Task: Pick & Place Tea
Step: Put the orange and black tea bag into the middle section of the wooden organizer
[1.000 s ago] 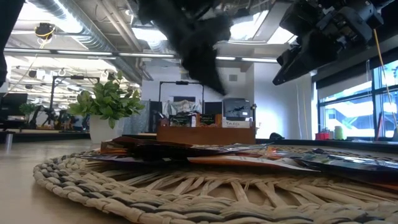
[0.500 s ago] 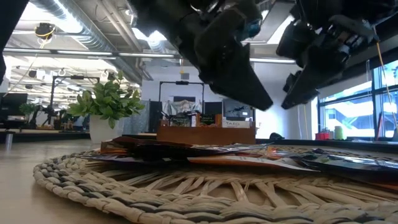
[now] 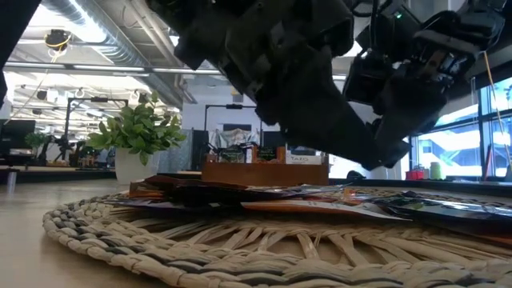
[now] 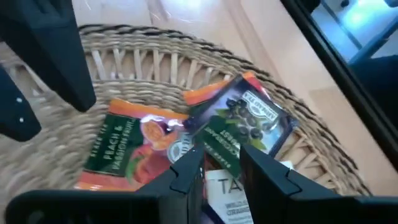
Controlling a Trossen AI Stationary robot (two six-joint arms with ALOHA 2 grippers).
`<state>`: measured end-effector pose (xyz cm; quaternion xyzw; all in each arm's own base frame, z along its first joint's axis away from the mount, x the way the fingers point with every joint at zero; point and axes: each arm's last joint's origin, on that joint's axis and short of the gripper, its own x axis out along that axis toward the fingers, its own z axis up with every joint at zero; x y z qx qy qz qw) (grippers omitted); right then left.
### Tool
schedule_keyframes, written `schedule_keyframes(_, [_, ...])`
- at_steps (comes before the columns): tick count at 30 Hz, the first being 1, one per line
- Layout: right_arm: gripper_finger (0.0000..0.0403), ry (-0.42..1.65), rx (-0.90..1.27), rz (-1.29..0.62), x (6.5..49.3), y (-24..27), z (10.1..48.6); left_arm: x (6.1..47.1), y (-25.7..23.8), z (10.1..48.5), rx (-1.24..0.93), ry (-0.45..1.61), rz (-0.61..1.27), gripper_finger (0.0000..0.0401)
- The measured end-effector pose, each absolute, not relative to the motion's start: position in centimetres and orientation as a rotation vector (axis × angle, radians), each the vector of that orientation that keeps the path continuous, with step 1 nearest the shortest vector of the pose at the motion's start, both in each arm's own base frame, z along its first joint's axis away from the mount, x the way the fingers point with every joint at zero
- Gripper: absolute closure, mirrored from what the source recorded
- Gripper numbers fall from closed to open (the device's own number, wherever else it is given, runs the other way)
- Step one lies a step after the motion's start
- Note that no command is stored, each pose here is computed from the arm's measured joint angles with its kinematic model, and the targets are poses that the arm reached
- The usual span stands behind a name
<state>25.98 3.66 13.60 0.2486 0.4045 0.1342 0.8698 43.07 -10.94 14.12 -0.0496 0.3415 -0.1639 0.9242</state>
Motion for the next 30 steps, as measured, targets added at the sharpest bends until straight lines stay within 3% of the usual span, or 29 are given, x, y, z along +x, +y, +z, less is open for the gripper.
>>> schedule_keyframes(10, [0.0232,0.9,0.546,0.286,26.2,4.2,12.3,43.4,-11.0,11.1,-0.157,0.763,-0.308,0.0303])
schedule_keyframes(30, [0.0232,0.976,0.611,0.359,26.2,5.5,10.8,43.6,-10.2,11.0,-0.161,0.764,-0.279,0.0303])
